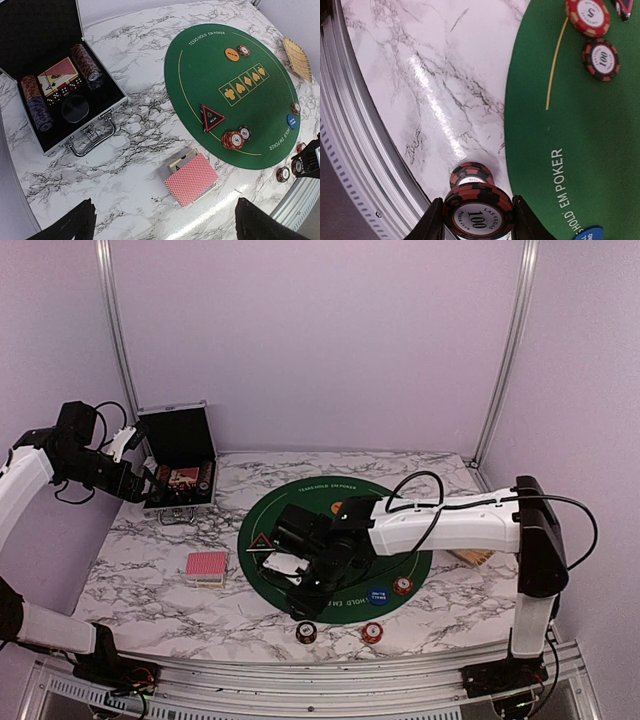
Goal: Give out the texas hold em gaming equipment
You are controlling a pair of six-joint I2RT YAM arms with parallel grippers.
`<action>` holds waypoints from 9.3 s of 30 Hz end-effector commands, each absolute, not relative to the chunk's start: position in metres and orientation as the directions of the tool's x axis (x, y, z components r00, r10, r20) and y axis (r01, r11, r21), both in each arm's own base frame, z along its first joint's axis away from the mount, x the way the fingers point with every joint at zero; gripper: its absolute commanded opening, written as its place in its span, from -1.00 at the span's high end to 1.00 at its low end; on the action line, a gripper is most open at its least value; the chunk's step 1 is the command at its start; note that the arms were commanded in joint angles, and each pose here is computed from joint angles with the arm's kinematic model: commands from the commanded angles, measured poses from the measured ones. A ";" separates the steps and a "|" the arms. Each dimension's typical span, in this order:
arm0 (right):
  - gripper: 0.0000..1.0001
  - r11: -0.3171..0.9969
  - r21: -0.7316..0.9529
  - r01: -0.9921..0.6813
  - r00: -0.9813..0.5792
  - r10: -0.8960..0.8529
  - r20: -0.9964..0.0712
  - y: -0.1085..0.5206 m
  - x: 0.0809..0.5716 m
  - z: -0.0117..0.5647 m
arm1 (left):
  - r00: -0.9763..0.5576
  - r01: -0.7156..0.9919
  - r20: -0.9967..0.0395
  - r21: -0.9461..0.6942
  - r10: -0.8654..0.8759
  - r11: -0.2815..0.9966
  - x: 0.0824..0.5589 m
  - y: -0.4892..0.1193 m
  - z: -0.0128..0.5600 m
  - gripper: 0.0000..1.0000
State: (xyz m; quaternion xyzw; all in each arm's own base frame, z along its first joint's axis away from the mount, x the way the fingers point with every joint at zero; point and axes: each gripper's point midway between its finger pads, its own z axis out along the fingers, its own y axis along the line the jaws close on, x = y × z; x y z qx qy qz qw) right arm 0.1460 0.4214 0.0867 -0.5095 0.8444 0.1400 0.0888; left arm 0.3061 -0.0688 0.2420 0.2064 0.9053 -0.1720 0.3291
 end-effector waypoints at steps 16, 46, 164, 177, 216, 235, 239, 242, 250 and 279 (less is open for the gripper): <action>0.68 0.864 0.023 -0.502 -0.761 -0.430 -0.486 0.309 0.402 0.117 | -0.687 0.499 -0.673 -0.166 0.272 0.851 0.303 -0.069 0.249 -0.98; 0.58 0.961 0.029 -0.274 -0.884 -0.240 -0.402 0.221 0.510 0.026 | -0.689 0.507 -0.666 -0.160 0.286 0.847 0.308 -0.068 0.246 -0.98; 0.08 0.344 0.181 -0.921 -0.378 -0.901 -0.213 0.422 0.121 0.037 | -0.688 0.530 -0.651 -0.148 0.321 0.835 0.295 -0.068 0.245 -0.98; 0.32 0.351 0.171 -0.920 -0.384 -0.894 -0.231 0.423 0.124 0.048 | -0.690 0.529 -0.650 -0.152 0.319 0.835 0.295 -0.069 0.244 -0.98; 0.64 0.656 0.124 -0.744 -0.664 -0.709 -0.238 0.335 0.208 0.041 | -0.699 0.602 -0.549 -0.105 0.459 0.791 0.282 -0.079 0.203 -0.98; -0.08 0.686 0.117 -0.718 -0.691 -0.685 -0.231 0.325 0.213 0.036 | -0.625 0.732 -0.426 -0.029 0.654 0.680 0.269 -0.097 0.166 -0.98; -0.14 0.691 0.102 -0.715 -0.691 -0.677 -0.253 0.330 0.221 0.049 | -0.582 0.778 -0.381 -0.006 0.718 0.628 0.267 -0.100 0.154 -0.98; -0.18 0.694 0.089 -0.715 -0.686 -0.671 -0.280 0.335 0.229 0.065 | -0.532 0.820 -0.361 0.006 0.766 0.572 0.264 -0.107 0.147 -0.98; -0.42 0.688 0.127 -0.714 -0.672 -0.623 -0.401 0.370 0.250 0.116 | -0.420 0.899 -0.274 0.006 0.865 0.438 0.253 -0.118 0.115 -0.98; -0.91 0.660 0.403 -0.634 -0.750 -0.400 -0.527 0.411 0.264 0.155 | -0.067 0.994 -0.246 0.067 0.967 0.086 0.263 -0.125 0.063 -0.98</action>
